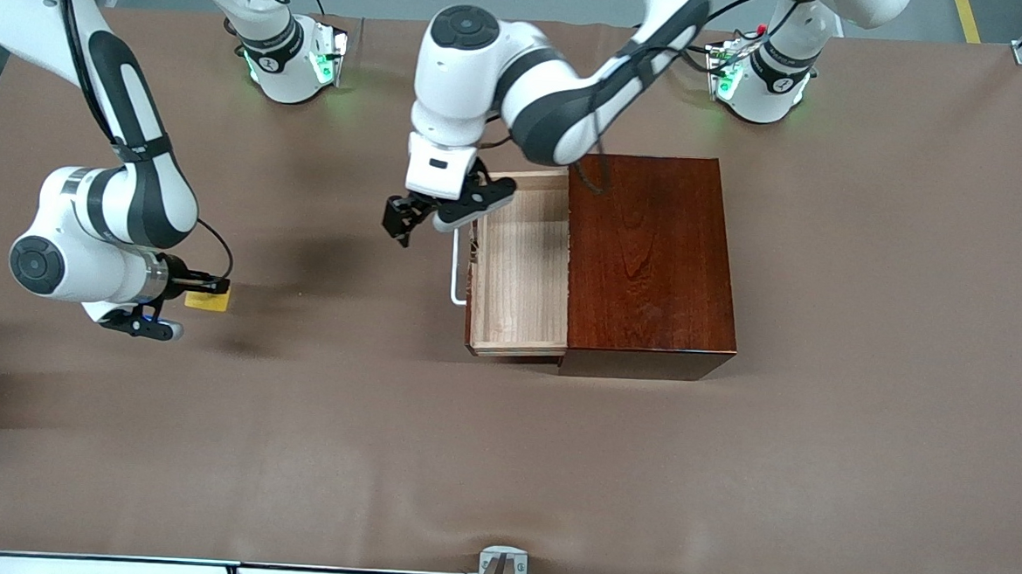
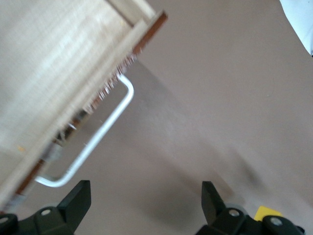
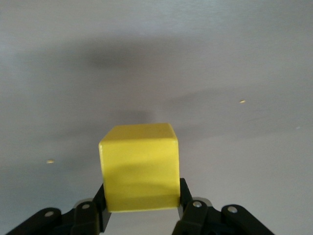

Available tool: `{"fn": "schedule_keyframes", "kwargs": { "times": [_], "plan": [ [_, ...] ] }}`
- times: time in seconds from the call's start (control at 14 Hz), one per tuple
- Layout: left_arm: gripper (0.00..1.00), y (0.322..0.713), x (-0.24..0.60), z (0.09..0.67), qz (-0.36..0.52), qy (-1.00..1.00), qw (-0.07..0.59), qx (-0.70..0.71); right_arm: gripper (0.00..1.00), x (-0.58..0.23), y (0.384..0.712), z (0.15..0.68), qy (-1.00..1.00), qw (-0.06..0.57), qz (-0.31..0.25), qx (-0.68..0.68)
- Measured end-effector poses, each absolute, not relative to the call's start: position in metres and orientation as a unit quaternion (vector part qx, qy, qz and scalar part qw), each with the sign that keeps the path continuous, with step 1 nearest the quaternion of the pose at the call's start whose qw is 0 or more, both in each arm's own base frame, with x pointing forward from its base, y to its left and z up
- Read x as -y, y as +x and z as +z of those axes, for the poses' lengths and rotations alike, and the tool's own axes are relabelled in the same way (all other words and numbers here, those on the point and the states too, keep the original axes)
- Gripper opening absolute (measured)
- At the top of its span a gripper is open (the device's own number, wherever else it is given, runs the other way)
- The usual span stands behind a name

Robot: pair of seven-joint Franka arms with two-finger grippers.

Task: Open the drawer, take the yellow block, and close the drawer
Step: 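Push the drawer shut with the left gripper while the right gripper holds the cube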

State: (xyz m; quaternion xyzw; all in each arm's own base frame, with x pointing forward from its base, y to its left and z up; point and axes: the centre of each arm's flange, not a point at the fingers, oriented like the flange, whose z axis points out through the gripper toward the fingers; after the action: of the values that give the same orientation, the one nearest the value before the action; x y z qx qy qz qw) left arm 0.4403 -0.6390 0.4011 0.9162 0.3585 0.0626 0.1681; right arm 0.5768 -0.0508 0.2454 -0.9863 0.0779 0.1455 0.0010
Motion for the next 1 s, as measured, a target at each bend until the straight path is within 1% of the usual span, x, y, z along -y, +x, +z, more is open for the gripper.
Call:
{"fn": "schedule_keyframes", "kwargs": {
  "times": [0.14,0.36,0.57,0.71,0.79,0.86,0.93,1.0],
  "plan": [
    [1.0,0.436,0.651,0.364,0.067,0.906,0.168,-0.382,0.56,0.075,0.569,0.237,-0.988,0.002,0.14,-0.07],
    [1.0,0.432,0.663,0.318,0.077,0.889,0.177,-0.416,0.56,0.082,0.557,0.22,-0.99,0.004,0.127,-0.066],
    [1.0,0.43,0.663,0.299,0.077,0.884,0.168,-0.429,0.56,0.075,0.544,0.202,-0.991,0.005,0.121,-0.061],
    [1.0,0.434,0.658,0.294,0.078,0.88,0.15,-0.444,0.56,0.075,0.542,0.2,-0.991,0.005,0.118,-0.061],
    [1.0,0.437,0.653,0.291,0.079,0.878,0.134,-0.453,0.56,0.075,0.542,0.2,-0.991,0.005,0.117,-0.061],
    [1.0,0.438,0.652,0.292,0.076,0.875,0.129,-0.461,0.6,0.075,0.542,0.2,-0.991,0.005,0.117,-0.061],
    [1.0,0.437,0.652,0.293,0.075,0.874,0.122,-0.465,0.6,0.075,0.542,0.2,-0.991,0.005,0.117,-0.061],
    [1.0,0.438,0.651,0.293,0.075,0.872,0.114,-0.47,0.67,0.075,0.542,0.2,-0.991,0.005,0.117,-0.061]
  ]
}}
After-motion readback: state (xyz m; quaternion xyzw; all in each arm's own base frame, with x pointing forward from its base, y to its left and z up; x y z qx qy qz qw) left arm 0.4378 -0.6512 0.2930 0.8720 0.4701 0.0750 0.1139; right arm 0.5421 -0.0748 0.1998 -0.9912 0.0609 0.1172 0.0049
